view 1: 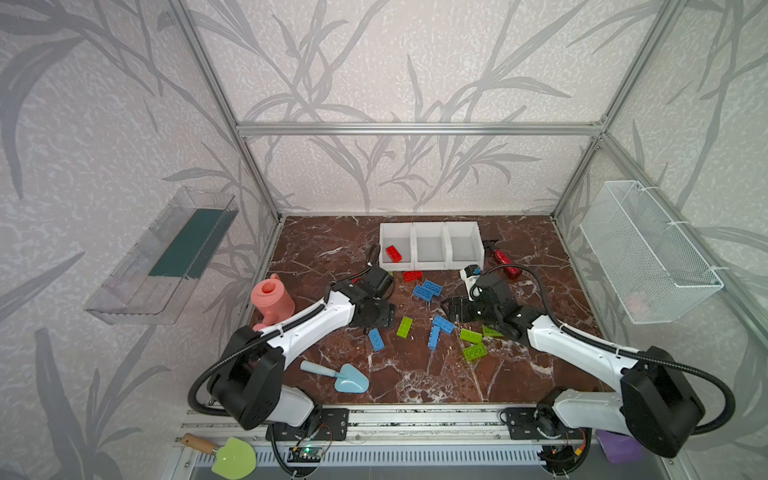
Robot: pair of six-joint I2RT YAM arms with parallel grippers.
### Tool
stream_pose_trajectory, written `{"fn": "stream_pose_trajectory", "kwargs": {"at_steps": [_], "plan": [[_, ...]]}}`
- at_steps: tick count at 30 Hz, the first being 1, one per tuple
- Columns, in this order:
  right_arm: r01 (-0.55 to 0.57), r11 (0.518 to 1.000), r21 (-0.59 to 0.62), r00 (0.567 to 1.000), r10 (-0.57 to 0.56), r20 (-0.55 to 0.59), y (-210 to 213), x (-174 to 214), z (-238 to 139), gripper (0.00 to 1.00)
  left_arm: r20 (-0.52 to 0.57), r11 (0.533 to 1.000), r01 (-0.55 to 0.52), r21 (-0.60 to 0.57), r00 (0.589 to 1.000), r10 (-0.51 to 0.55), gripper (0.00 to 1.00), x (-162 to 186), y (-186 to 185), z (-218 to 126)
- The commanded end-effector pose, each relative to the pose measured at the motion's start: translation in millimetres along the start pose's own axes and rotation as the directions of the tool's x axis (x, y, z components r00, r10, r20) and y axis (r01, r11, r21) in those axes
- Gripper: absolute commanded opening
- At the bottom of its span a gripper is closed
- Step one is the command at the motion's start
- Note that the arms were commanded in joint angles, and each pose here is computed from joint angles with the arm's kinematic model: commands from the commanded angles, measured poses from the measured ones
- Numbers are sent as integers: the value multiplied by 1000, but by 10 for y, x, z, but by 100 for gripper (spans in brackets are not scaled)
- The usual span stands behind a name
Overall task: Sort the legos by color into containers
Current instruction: 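Grasp a red brick with the left gripper while the right gripper withdraws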
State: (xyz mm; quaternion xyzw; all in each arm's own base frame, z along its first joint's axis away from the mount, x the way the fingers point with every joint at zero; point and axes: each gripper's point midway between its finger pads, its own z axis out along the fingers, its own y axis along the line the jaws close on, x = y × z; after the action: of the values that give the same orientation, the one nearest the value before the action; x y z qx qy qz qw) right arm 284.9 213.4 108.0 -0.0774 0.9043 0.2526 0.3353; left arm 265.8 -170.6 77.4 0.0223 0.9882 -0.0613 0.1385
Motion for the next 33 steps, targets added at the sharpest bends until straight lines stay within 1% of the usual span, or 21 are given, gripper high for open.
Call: {"fn": "stream_pose_trajectory", "kwargs": {"at_steps": [1,5,10,13,17,20,23,26,30,33], "plan": [[-46,998,-31,994,49,97,18,-72,-98,91,10,999,1,-40,1000,-1,78,-126,-18,90],[-61,998,-18,988,63,141,-65,-31,-151,91,-19,996,-4,-89,1000,2,75,-161,6,244],[-51,999,-10,983,52,178,-78,-82,-229,91,-54,992,-10,-123,999,3,74,-152,28,408],[-52,999,-13,980,53,191,-81,-92,-254,91,-64,992,-10,-129,998,2,70,-154,18,483],[-53,998,-18,980,55,189,-70,-88,-253,91,-81,990,-10,-144,997,-1,54,-154,25,573],[-55,998,-18,981,57,187,-73,-84,-245,91,-90,989,-6,-149,996,-8,44,-155,25,611],[-56,998,-21,981,58,185,-70,-79,-240,91,-86,990,1,-144,996,-14,36,-180,10,598],[-57,998,-21,981,60,184,-73,-74,-232,91,-73,990,-1,-140,997,-9,31,-226,-12,539],[-58,998,-22,982,61,179,-72,-64,-210,91,-35,991,-8,-135,999,3,30,-354,-46,373],[-59,998,-28,982,63,176,-70,-53,-192,91,3,986,-4,-169,1000,4,30,-525,-31,183]]}}
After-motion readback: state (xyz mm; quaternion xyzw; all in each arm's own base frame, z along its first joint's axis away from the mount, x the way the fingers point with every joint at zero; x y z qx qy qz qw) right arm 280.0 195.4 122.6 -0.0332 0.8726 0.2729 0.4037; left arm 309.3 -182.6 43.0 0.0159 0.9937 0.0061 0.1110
